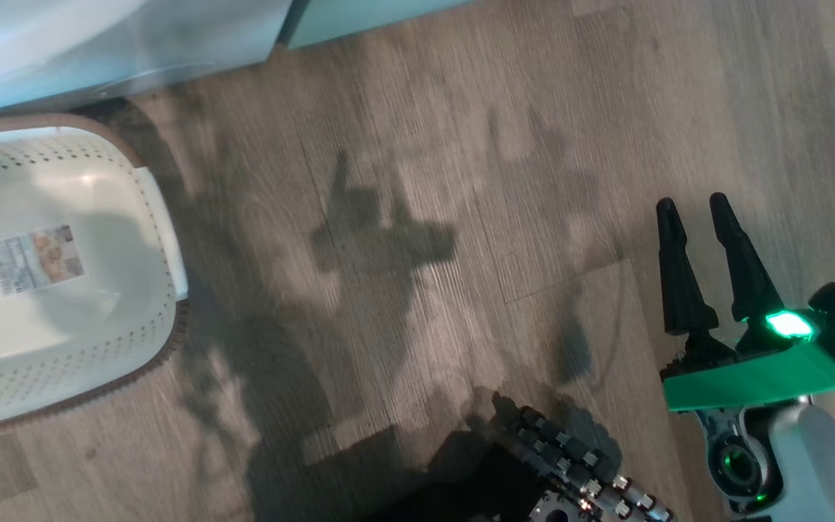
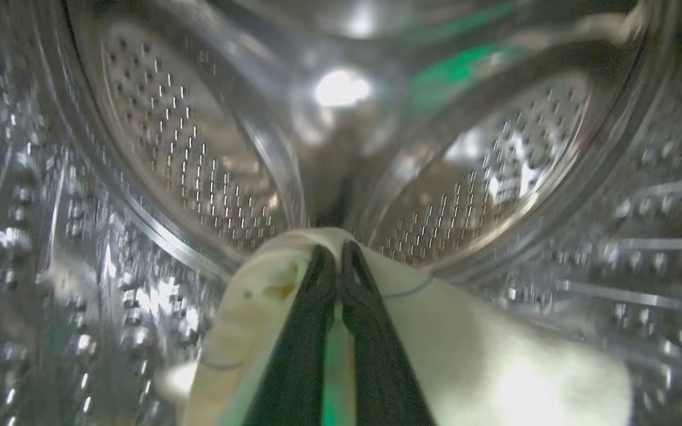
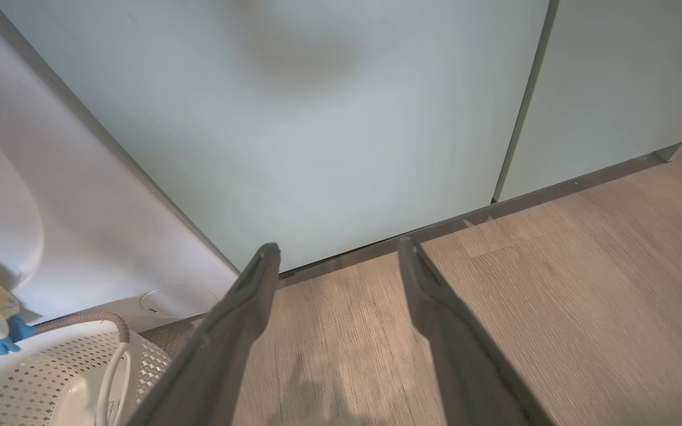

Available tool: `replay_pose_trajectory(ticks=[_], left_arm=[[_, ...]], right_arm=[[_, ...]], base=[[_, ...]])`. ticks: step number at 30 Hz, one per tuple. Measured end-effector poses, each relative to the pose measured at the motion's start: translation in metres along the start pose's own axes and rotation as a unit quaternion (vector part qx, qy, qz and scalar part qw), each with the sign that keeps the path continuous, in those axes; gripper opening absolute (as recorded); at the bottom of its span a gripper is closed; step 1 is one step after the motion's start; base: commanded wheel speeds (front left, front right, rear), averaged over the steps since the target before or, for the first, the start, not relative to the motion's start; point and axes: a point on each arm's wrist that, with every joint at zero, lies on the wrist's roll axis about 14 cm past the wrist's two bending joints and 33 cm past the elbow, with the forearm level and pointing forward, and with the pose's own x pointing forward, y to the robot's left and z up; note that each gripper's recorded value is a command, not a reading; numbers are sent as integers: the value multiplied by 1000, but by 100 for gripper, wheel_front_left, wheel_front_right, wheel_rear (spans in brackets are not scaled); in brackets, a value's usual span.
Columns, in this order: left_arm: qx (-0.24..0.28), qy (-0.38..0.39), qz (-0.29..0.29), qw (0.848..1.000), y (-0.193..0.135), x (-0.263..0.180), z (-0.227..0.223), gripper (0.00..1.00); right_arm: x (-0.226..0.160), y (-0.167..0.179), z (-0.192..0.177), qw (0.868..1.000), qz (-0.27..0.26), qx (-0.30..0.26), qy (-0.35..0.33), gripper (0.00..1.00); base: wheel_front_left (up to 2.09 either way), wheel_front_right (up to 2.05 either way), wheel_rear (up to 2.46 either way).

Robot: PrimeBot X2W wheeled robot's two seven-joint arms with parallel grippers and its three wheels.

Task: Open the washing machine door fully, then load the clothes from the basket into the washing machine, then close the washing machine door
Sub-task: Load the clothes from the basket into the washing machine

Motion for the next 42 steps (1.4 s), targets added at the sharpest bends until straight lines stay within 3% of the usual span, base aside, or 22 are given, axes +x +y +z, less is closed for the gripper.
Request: replay_pose_trajectory(ticks=[7, 9, 14, 22, 23, 24, 25, 26, 42], left_arm=[[-4, -140, 5, 990, 2, 11, 45, 0], [-5, -149, 11, 989, 6, 13, 46, 0], [5, -72, 27, 997, 19, 14, 3, 0], [7, 39, 10, 999, 11, 7, -50, 0], [4, 56, 11, 998, 12, 5, -56, 12], [0, 67, 13, 998, 13, 4, -59, 35], [-1, 71, 13, 997, 13, 3, -61, 82], [-3, 76, 14, 997, 15, 1, -62, 100], [-19, 59, -15, 998, -1, -31, -39, 100]], right_arm=[[6, -1, -3, 1000, 0, -6, 4, 100], [7, 1, -5, 1000, 2, -6, 7, 100], [14, 8, -7, 1000, 14, -4, 6, 100], [19, 11, -10, 1000, 20, -3, 7, 100], [19, 11, -10, 1000, 21, -2, 7, 100], [20, 12, -10, 1000, 23, -2, 7, 100], [20, 13, -10, 1000, 24, -2, 7, 100], [21, 15, -10, 1000, 27, -1, 6, 100], [27, 29, 15, 998, 54, -4, -34, 100]], base=[[0, 0, 0], [0, 0, 0], [0, 0, 0], [0, 0, 0], [0, 0, 0], [0, 0, 0], [0, 0, 0], [0, 0, 0], [0, 0, 0]])
